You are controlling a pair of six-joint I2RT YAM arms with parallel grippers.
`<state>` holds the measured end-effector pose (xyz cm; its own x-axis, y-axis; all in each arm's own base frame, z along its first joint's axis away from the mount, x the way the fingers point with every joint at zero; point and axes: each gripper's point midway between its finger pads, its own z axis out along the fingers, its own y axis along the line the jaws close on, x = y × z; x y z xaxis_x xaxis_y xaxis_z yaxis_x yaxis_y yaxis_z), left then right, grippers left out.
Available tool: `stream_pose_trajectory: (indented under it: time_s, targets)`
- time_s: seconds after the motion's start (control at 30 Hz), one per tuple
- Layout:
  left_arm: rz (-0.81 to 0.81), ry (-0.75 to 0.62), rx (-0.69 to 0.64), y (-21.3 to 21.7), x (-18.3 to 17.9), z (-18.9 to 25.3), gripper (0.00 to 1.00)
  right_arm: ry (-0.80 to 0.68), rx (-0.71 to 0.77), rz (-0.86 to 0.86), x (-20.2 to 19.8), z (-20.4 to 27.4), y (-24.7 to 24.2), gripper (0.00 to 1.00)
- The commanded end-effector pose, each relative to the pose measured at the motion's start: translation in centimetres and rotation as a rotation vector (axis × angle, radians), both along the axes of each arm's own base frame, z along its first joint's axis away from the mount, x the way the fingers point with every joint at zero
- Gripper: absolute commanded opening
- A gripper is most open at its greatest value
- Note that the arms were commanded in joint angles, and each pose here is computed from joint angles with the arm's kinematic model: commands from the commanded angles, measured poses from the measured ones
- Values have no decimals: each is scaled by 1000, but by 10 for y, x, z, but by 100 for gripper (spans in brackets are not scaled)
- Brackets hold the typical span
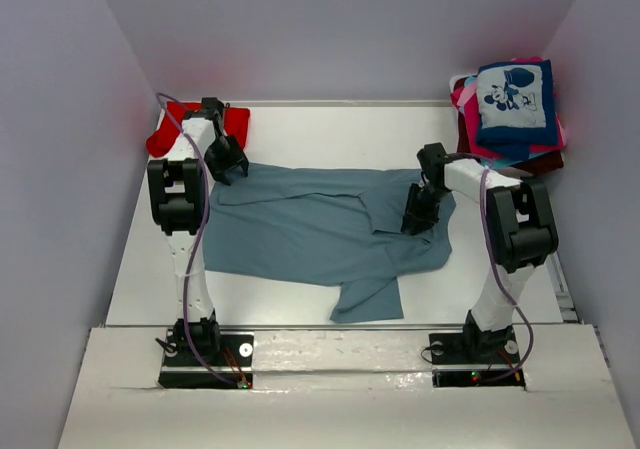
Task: Fold and stack the t-shirts
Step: Fold the flattened tshirt in 1/3 of the way
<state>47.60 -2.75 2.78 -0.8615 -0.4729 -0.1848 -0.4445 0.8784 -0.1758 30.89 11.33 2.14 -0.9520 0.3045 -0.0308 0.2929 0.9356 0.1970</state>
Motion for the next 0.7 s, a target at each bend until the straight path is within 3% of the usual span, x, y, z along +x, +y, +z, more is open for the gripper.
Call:
stream_pose_trajectory:
  time_s: [0.0,0.33,0.67]
  targets:
    - [-5,29,31,10,-1,-11,67,31,-92,-31,-7,-4,-41,41]
    - [0,27,40,16,-5,-5,68,-27,-117,-46,12,19,-48,41]
    - [9,-8,31,18,-5,14,68,-56,10,-3,14,33,-26,42]
